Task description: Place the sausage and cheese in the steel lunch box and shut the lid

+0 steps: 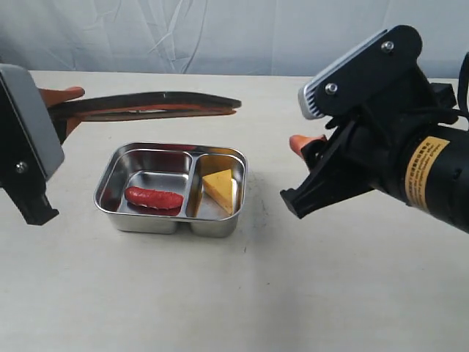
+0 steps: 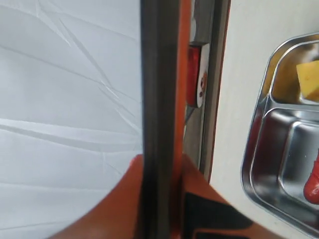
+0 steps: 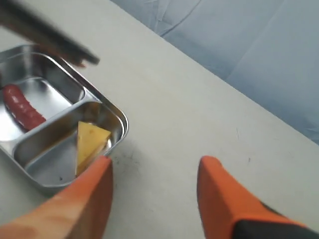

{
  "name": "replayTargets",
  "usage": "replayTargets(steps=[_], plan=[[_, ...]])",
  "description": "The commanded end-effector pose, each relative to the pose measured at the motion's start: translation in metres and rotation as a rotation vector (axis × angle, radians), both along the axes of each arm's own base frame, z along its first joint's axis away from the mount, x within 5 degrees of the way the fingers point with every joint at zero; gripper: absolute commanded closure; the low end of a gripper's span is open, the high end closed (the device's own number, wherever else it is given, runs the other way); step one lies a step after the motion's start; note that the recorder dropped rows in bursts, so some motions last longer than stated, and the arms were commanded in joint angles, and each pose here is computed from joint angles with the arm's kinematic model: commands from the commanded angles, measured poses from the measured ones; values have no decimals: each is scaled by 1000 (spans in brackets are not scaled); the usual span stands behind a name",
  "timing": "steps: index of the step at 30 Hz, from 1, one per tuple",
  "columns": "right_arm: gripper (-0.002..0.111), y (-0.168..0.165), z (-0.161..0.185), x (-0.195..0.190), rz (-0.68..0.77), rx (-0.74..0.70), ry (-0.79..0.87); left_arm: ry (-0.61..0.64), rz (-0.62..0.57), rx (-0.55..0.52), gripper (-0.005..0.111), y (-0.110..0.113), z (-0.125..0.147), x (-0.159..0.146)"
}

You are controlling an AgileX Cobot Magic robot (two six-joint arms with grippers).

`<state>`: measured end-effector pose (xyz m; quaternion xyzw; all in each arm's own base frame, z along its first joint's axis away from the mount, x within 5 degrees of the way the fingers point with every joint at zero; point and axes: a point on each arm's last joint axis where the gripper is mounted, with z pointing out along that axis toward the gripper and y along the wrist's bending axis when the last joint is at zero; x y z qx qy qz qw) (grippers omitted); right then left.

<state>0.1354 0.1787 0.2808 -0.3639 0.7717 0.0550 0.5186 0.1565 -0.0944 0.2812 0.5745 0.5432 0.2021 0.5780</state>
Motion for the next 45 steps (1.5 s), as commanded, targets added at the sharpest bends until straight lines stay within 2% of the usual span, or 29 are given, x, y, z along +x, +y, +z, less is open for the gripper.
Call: replayTargets(steps=[1,7,11,12,13,16,18,20,26,34,38,45], plan=[[71,-8,5,10,-114,146,28,-106,38,74,107,2,-6,-3],[70,-24,3,35,-185,329,169,-175,92,100,107,5,-14,-7],[69,-34,5,62,-121,645,317,-196,107,105,107,5,-15,-7],[69,-36,2,71,-76,744,401,-205,128,119,107,5,-17,-3],[69,-35,-3,75,-48,776,460,-210,131,131,107,4,-18,-2],[69,-34,-31,93,172,882,866,-202,90,209,107,-9,-30,4],[69,-32,-46,101,282,965,1021,-259,111,244,107,-20,-35,7],[69,-29,-65,111,253,1021,1103,-319,126,268,107,-32,-39,7],[69,-28,-83,117,206,1028,1169,-342,157,295,107,-44,-49,5],[69,-25,-73,127,194,1065,1186,-300,205,327,107,-49,-63,4],[69,-24,-72,129,162,1083,1243,-338,202,332,107,-54,-63,1],[69,-4,-69,120,205,1093,1276,-349,210,335,107,-54,-63,0]])
